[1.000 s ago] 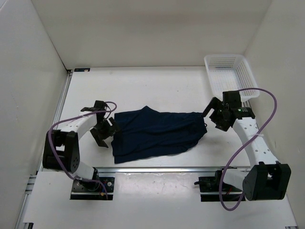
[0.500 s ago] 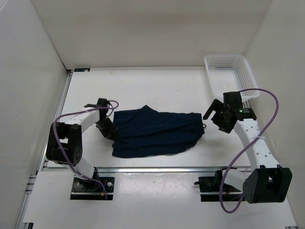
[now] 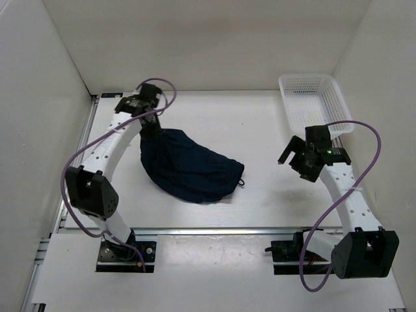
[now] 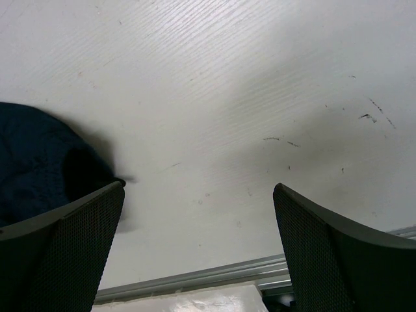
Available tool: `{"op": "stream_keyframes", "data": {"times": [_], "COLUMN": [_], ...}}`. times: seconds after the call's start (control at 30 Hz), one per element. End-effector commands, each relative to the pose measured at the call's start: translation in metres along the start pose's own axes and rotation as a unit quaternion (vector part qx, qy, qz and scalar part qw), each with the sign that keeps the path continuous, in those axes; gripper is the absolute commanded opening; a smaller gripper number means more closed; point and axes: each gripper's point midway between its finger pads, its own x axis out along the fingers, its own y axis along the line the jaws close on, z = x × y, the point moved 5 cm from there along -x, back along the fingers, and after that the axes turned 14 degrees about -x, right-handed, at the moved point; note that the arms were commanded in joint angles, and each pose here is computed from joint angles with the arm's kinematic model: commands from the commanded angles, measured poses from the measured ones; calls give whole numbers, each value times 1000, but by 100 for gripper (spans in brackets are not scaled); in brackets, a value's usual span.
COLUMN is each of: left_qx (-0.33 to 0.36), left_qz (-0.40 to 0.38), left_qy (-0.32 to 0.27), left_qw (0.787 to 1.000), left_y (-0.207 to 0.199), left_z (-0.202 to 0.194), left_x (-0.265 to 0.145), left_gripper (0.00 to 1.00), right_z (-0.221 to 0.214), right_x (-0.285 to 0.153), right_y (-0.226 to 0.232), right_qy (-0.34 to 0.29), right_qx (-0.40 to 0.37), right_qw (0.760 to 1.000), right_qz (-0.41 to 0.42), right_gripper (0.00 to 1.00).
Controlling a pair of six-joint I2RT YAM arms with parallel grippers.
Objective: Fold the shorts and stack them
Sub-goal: Fold the shorts
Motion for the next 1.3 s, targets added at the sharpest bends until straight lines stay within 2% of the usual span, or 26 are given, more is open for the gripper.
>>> {"op": "stream_keyframes", "data": {"times": [0.0, 0.03, 0.1, 0.13, 0.17, 0.2, 0.23, 0.27, 0.3, 0.33, 0.47, 0.5, 0.6, 0.63, 0.73, 0.8, 0.83, 0.87, 0.9, 0.93, 1.0, 1.07, 1.13, 1.17, 1.2, 1.27], "left_qx": [111, 140, 212, 237, 279, 300, 324, 354, 357, 358, 301, 270, 215, 190, 128, 99, 64, 54, 41, 28, 15, 15, 5, -1, -1, -14], "left_qz": [-18, -19, -70, -64, -82, -99, -86, -89, -81, -76, -112, -116, -135, -110, -118, -106, -119, -110, -112, -115, -117, -116, -110, -112, -112, -109], "left_qy": [-5, 19, 48, 73, 98, 134, 153, 160, 145, 142, 109, 104, 90, 94, 101, 131, 118, 136, 139, 144, 165, 188, 206, 213, 222, 226], "left_qw": [994, 990, 974, 967, 952, 939, 929, 917, 919, 920, 941, 950, 963, 971, 980, 981, 984, 983, 983, 983, 979, 975, 972, 971, 969, 968], "left_y": [-37, -48, -84, -92, -104, -112, -115, -119, -121, -122, -116, -110, -90, -76, -54, -36, -28, -16, -11, -6, 0, 1, 2, 3, 4, 5], "left_z": [-27, -44, -94, -119, -157, -182, -202, -225, -225, -223, -178, -155, -126, -116, -96, -101, -87, -94, -92, -91, -98, -110, -117, -118, -123, -121], "left_x": [-33, -35, -54, -48, -56, -60, -54, -60, -66, -67, -99, -100, -105, -89, -76, -56, -54, -42, -37, -31, -16, 1, 16, 22, 28, 46], "left_gripper": [10, 10, 10, 10, 16, 54, 71, 79, 87, 92, 89, 85, 76, 71, 60, 53, 52, 49, 43, 41, 41, 44, 61, 76, 82, 86], "right_z": [9, 9, 6, 4, 4, 2, 2, -1, 1, -2, -1, -1, 2, 1, 0, -2, -3, -15, -8, -13, -15, -28, -30, -40, -44, -51], "right_x": [-8, -8, -6, -5, -5, -2, -2, 2, 3, 4, 7, 7, 12, 14, 17, 13, 20, 16, 10, 17, 11, 18, 24, 23, 25, 32], "right_y": [-3, -4, -5, -6, -6, -6, -6, -8, -7, -8, -8, -7, 1, 6, 37, 76, 87, 109, 126, 136, 169, 195, 224, 237, 248, 274], "right_qy": [-21, -23, -18, -14, -14, -13, -13, -3, -8, -4, -5, -4, 1, 5, 17, 25, 31, 37, 22, 35, 20, 35, 35, 40, 43, 51], "right_qx": [-3, -3, -3, -3, -3, -3, -3, -3, -3, -3, -12, -13, -38, -48, -110, -177, -203, -251, -268, -293, -327, -362, -385, -406, -412, -425], "right_qw": [1000, 1000, 1000, 1000, 1000, 1000, 1000, 1000, 1000, 1000, 1000, 1000, 999, 998, 990, 976, 972, 960, 955, 949, 936, 921, 910, 899, 895, 885], "right_qz": [-4, -8, -10, -11, -11, -12, -12, -15, -13, -15, -14, -10, 22, 35, 87, 123, 112, 121, 124, 113, 127, 138, 149, 156, 165, 181], "right_gripper": [100, 100, 100, 100, 100, 100, 100, 100, 100, 100, 100, 100, 100, 97, 89, 85, 85, 85, 85, 84, 80, 79, 76, 76, 76, 76]}}
